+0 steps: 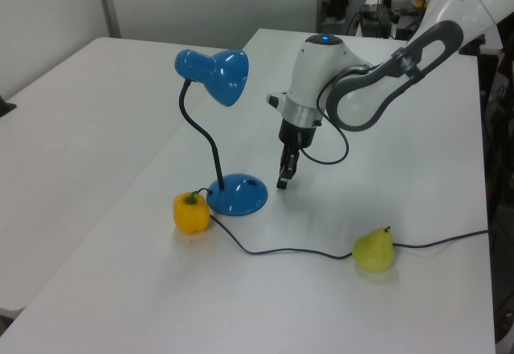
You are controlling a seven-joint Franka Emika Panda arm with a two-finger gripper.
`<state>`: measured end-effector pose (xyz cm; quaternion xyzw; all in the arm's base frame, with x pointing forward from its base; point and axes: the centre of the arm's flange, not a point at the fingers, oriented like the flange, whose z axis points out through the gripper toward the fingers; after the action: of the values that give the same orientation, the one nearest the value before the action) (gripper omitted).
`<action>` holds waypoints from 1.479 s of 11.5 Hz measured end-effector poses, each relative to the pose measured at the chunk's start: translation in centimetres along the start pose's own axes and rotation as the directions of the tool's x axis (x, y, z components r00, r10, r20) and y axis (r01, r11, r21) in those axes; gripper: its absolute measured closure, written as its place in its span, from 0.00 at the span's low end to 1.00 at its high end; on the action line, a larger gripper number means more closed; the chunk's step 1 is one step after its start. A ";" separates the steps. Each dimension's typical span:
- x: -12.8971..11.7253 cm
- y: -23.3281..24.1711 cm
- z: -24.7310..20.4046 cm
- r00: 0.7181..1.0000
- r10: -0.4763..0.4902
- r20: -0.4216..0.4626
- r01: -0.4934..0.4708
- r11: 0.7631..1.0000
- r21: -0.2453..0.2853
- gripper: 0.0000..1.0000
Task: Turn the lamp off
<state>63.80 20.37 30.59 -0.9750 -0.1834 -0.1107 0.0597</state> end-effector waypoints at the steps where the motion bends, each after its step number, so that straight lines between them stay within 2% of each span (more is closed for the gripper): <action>1: -0.2 -0.1 -0.6 0.999 -0.002 0.032 0.002 1.000 0.004 0.97; 3: -0.9 -0.5 -2.2 0.993 -0.007 0.115 0.005 1.000 0.015 0.93; 4: -1.5 -0.8 -3.6 0.985 -0.012 0.171 0.008 1.000 0.022 0.79; 6: -2.5 -1.3 -7.2 0.967 -0.019 0.254 0.012 0.999 0.031 0.69; 8: -3.1 -1.2 -10.0 0.957 -0.016 0.289 0.007 0.999 0.031 0.45; 9: -3.5 -0.9 -11.8 0.953 -0.010 0.303 0.001 1.000 0.030 0.30; 11: -4.1 -0.1 -15.1 0.948 0.034 0.317 -0.041 0.999 0.016 0.04; 12: -4.4 0.4 -17.3 0.944 0.105 0.314 -0.108 0.994 -0.008 0.00; 14: -5.0 1.6 -21.3 0.915 0.258 0.311 -0.252 0.966 -0.060 0.00; 17: -6.2 4.2 -26.6 0.897 0.349 0.273 -0.338 0.937 -0.087 0.00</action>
<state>54.55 10.19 54.57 -0.9986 -0.0132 0.0393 0.0331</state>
